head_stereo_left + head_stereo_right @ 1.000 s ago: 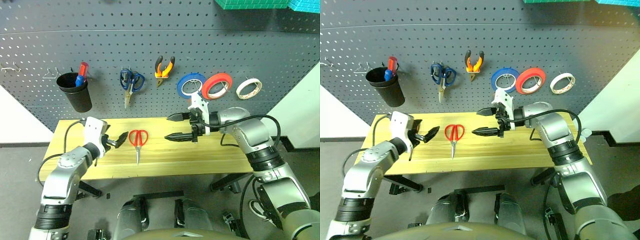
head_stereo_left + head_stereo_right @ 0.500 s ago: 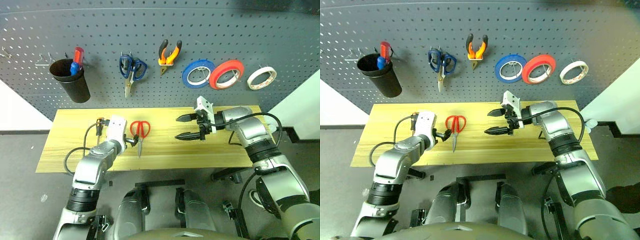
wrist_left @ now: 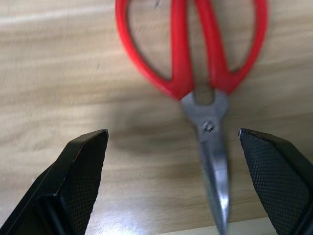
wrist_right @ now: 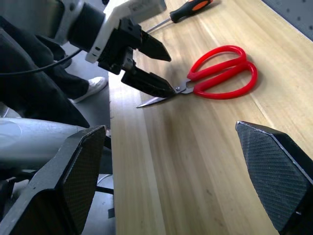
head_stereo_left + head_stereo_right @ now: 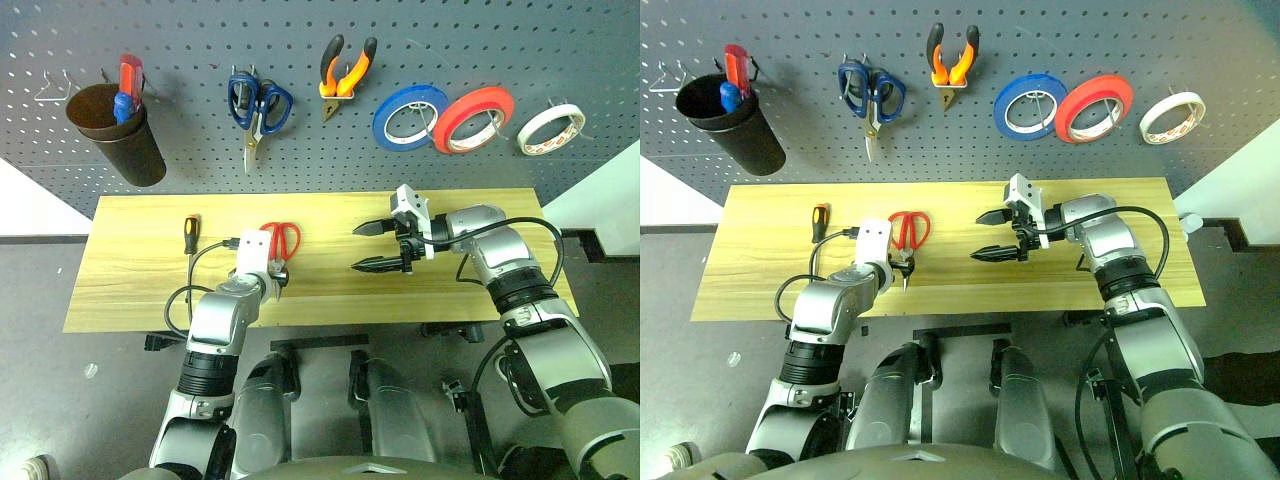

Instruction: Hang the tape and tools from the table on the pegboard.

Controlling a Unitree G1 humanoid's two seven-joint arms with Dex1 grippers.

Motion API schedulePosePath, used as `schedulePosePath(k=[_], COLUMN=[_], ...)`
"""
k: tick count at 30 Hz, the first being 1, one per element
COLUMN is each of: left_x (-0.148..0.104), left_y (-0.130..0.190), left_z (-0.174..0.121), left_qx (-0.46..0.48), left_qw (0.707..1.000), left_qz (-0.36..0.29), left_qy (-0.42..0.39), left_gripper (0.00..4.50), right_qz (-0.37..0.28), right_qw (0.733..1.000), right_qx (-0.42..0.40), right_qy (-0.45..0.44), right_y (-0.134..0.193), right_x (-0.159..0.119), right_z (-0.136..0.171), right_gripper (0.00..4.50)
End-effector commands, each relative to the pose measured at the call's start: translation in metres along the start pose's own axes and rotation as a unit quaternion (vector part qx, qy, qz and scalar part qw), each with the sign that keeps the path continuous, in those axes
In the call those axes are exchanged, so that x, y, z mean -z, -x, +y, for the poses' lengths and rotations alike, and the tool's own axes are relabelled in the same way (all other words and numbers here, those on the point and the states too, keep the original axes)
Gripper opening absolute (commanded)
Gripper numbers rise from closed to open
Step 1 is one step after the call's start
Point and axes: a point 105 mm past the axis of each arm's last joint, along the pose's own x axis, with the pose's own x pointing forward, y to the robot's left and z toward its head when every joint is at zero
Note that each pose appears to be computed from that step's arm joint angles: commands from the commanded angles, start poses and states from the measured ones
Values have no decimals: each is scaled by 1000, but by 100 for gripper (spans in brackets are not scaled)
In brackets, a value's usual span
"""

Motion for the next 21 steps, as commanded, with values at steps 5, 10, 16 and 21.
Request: schedulePosePath(k=[5, 10, 16, 21], left_x=[-5, -13, -6, 1], left_y=[-5, -8, -9, -9], left_z=[-7, -15, -26, -25], left_qx=[-8, -3, 0, -22], left_qw=[1000, 1000, 1000, 998], left_qz=[6, -1, 26, 53], left_qy=[3, 6, 16, 35], left_gripper=[450, 450, 450, 409], right_qz=[-15, -17, -15, -11], right_qw=[999, 999, 999, 998], right_qx=[33, 37, 44, 58], right_qy=[27, 25, 25, 31], right_y=[9, 15, 16, 19], right_x=[-15, -14, -13, -15], right_z=[-12, -11, -12, -16], right_gripper=[449, 449, 449, 450])
